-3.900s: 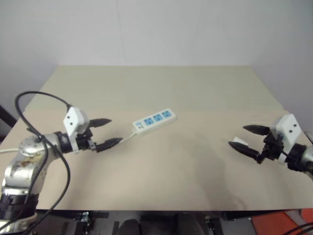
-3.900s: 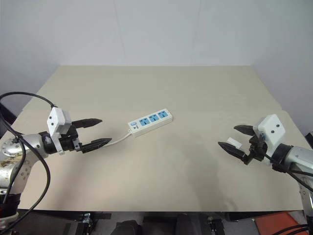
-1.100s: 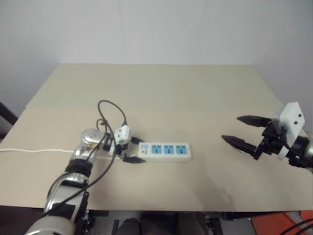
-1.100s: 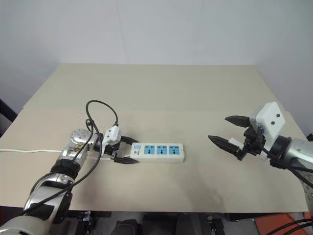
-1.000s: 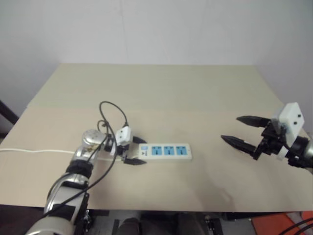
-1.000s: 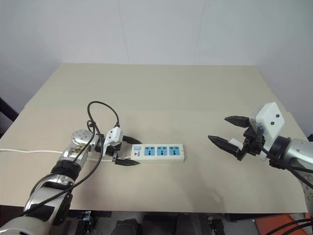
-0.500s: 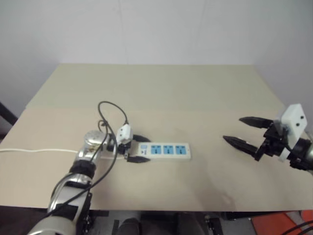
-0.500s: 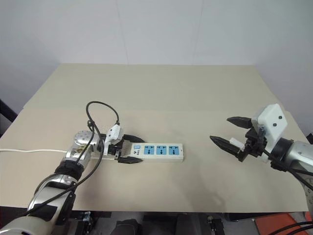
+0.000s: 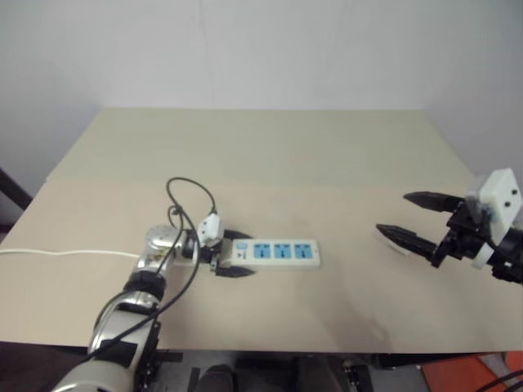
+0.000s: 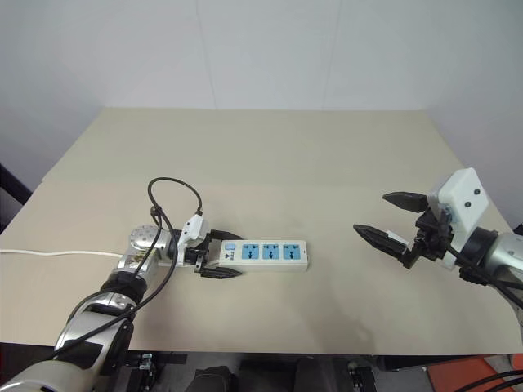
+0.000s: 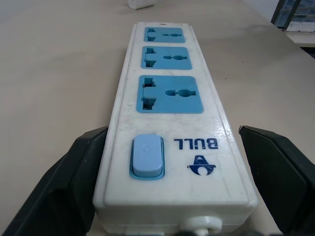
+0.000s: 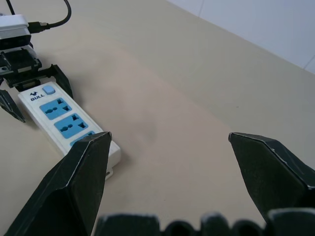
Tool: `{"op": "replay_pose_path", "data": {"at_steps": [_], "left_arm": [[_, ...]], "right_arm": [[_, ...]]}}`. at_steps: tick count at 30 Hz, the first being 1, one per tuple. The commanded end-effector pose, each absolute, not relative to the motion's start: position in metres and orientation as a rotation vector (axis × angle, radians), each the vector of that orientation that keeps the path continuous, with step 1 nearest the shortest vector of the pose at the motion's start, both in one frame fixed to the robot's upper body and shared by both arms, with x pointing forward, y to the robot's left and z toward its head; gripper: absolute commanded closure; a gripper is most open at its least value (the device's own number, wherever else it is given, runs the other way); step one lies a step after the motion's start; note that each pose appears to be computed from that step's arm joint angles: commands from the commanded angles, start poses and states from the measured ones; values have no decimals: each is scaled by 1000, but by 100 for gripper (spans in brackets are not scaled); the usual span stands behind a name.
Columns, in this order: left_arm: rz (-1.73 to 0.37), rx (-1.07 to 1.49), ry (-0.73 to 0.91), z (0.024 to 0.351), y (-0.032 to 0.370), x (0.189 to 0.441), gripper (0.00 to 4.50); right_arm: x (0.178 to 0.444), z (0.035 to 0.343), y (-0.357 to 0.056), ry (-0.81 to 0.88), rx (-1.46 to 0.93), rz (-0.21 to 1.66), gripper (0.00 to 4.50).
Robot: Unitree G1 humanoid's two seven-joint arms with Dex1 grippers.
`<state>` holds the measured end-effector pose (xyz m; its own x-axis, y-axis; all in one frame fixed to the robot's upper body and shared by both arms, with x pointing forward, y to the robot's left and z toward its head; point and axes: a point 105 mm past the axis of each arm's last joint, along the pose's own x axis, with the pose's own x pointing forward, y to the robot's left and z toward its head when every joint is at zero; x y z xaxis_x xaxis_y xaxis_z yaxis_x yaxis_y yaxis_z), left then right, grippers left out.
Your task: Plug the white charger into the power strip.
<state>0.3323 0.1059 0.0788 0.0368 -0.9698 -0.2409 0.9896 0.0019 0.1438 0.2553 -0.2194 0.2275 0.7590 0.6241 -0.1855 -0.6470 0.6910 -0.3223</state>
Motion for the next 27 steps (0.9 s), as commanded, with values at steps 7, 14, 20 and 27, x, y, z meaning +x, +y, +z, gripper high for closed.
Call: {"op": "replay_pose_path", "data": {"at_steps": [7, 14, 20, 27], "left_arm": [[-1540, 308, 108, 65, 108, 327, 62], [-1539, 304, 124, 63, 112, 325, 119], [-1499, 307, 117, 67, 109, 330, 119], [-1456, 306, 110, 75, 92, 338, 119]], "right_arm": [[252, 244, -216, 9, -406, 721, 0], [255, 246, -216, 8, -406, 726, 0], [264, 244, -224, 33, -382, 699, 0], [285, 240, -255, 261, -381, 618, 0]]}}
